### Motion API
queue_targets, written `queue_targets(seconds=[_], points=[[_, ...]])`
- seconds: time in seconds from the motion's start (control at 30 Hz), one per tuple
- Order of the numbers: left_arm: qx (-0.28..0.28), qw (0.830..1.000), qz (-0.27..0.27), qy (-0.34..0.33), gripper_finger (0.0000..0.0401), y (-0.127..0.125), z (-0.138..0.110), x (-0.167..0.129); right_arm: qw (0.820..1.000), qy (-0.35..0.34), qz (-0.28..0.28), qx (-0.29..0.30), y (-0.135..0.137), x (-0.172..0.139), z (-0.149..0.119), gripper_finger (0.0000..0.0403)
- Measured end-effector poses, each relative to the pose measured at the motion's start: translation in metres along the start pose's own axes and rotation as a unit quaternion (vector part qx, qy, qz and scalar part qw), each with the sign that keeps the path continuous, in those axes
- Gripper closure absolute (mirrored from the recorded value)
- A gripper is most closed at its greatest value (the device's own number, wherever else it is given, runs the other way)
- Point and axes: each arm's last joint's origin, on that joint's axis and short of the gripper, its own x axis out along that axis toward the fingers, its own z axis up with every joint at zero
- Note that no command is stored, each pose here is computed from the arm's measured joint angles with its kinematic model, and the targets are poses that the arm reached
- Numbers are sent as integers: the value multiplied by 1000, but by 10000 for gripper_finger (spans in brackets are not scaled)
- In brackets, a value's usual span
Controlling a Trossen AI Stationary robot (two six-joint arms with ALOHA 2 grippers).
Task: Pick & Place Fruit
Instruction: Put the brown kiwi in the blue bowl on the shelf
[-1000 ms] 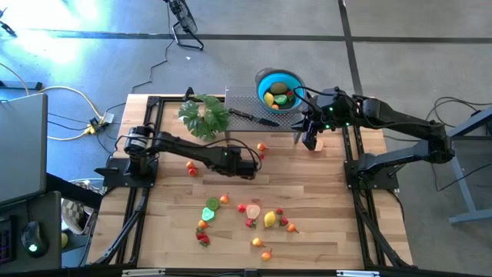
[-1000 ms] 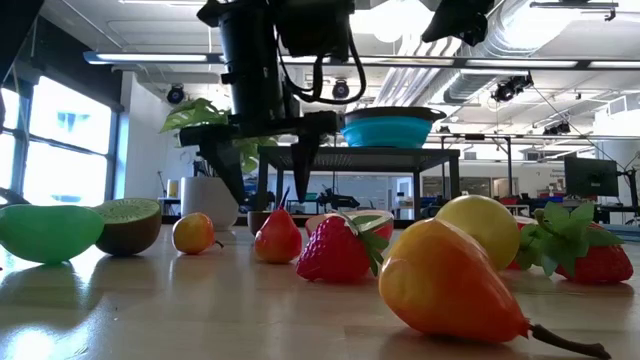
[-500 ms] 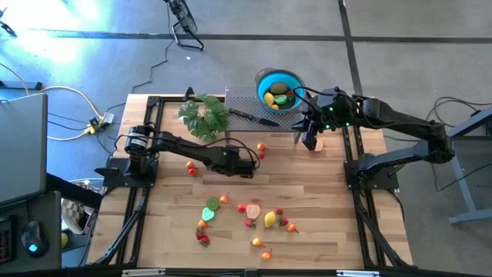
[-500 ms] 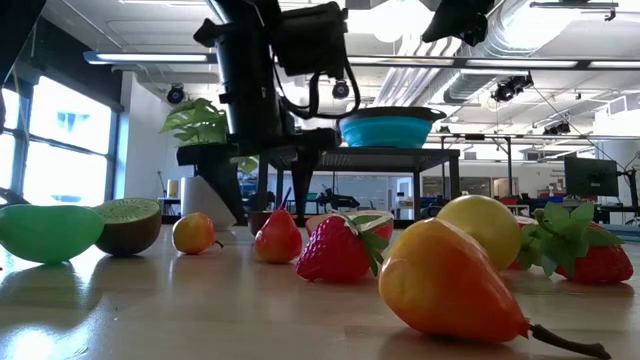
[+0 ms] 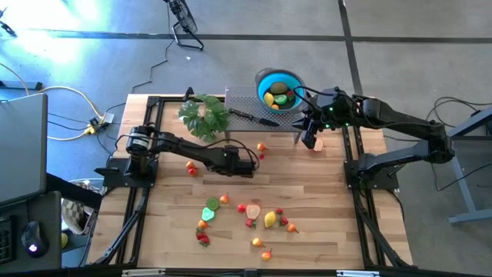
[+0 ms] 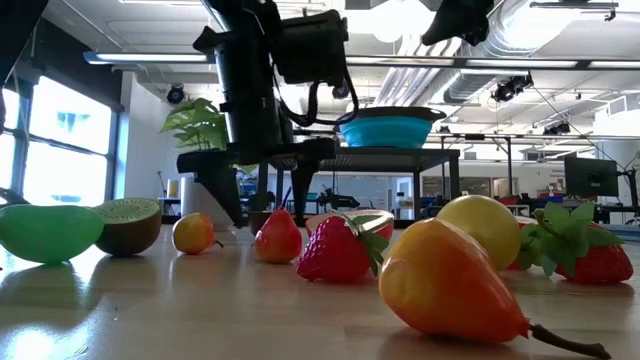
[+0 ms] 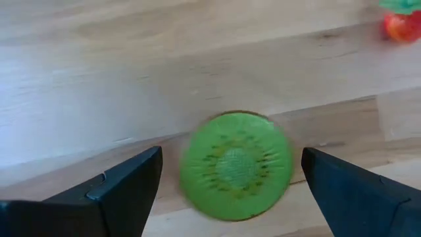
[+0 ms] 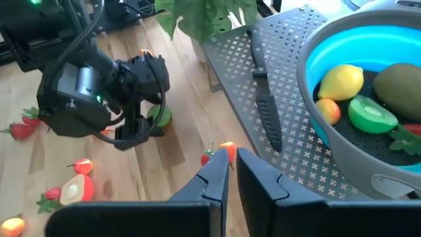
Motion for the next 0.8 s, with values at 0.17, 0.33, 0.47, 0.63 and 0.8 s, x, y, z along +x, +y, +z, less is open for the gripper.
queue_targets(seconds=[0.17, 0.33, 0.47, 0.63, 0.8], points=[[0, 1000, -3, 14, 47, -2, -3, 7, 1000, 0, 0, 0, 0, 0, 0, 380], [3, 1000, -1, 14, 47, -2, -3, 7, 1000, 0, 0, 0, 0, 0, 0, 380], [4, 1000, -1, 15, 47, -2, -3, 7, 1000, 0, 0, 0, 0, 0, 0, 380], [5, 1000, 1, 15, 47, -1, -3, 7, 1000, 0, 0, 0, 0, 0, 0, 380], [7, 1000, 6, 16, 47, 0, -4, 7, 1000, 0, 0, 0, 0, 0, 0, 380]])
